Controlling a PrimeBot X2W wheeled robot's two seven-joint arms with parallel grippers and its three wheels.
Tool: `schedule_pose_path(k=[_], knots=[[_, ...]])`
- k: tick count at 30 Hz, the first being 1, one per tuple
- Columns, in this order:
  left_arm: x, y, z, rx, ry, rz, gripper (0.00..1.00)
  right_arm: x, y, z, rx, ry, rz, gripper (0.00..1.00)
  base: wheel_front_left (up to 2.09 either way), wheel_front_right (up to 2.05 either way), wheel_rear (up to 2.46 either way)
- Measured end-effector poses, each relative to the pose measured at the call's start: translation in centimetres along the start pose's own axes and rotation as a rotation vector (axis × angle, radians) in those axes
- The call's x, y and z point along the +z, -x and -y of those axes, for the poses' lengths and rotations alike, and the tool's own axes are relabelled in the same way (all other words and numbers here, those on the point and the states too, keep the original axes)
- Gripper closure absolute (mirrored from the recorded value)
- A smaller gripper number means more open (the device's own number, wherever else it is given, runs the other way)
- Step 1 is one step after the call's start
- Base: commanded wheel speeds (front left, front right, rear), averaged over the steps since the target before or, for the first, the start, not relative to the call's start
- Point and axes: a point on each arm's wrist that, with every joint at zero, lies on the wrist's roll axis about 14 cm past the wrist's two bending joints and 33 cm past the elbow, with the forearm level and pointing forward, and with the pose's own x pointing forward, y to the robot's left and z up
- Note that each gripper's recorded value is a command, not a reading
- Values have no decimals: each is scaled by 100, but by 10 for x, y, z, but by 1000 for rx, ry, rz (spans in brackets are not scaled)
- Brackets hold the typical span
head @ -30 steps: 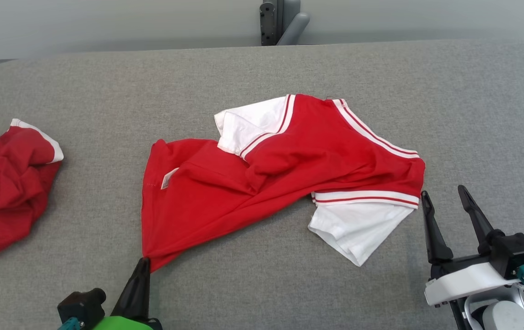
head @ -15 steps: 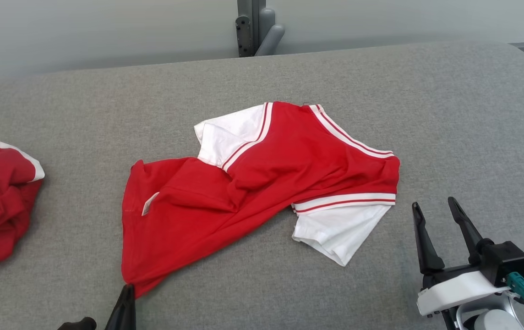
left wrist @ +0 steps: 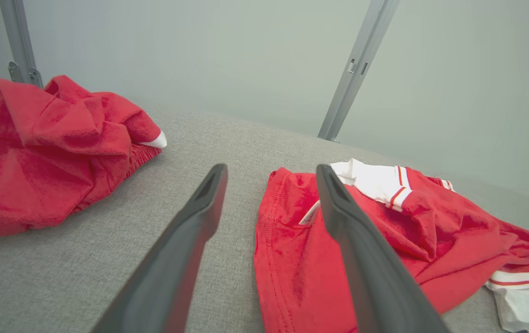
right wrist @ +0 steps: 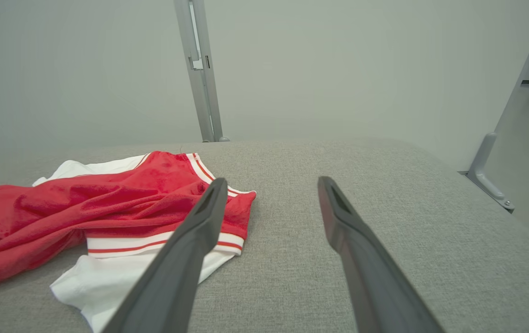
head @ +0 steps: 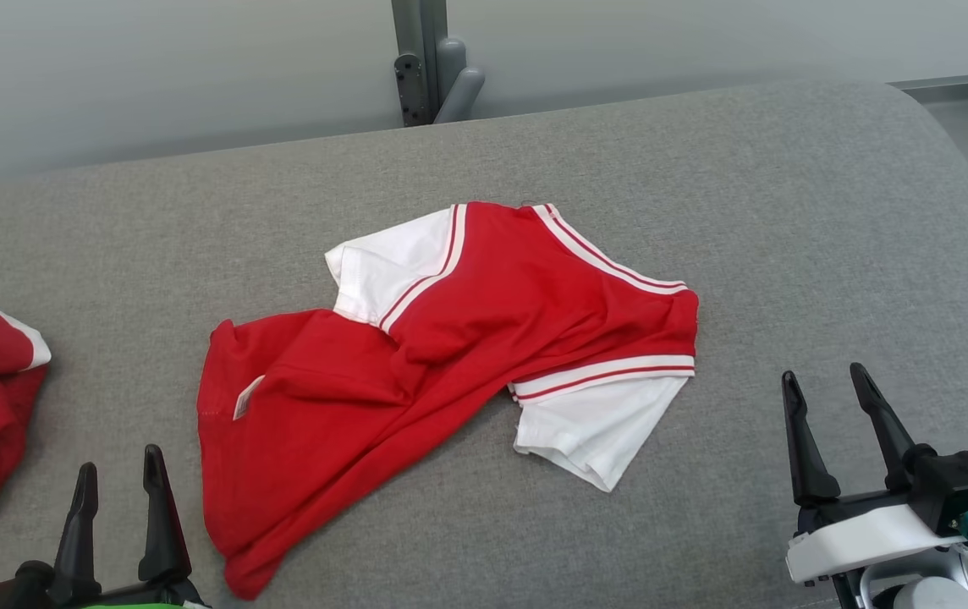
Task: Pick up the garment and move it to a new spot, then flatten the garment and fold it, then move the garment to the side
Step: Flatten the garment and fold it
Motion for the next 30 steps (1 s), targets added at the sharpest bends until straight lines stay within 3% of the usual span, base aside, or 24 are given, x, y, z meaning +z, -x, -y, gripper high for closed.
schedule_pose_path(k=[10,17,30], knots=[[9,-4,25,-77,16,29,0,6,20,27,-91,12,11,0,0,0,0],[-16,9,20,-65,12,-54,0,-2,34,35,-130,1,-15,0,0,0,0],[-21,11,12,-38,16,-70,0,-8,31,29,-115,-9,-33,0,0,0,0]])
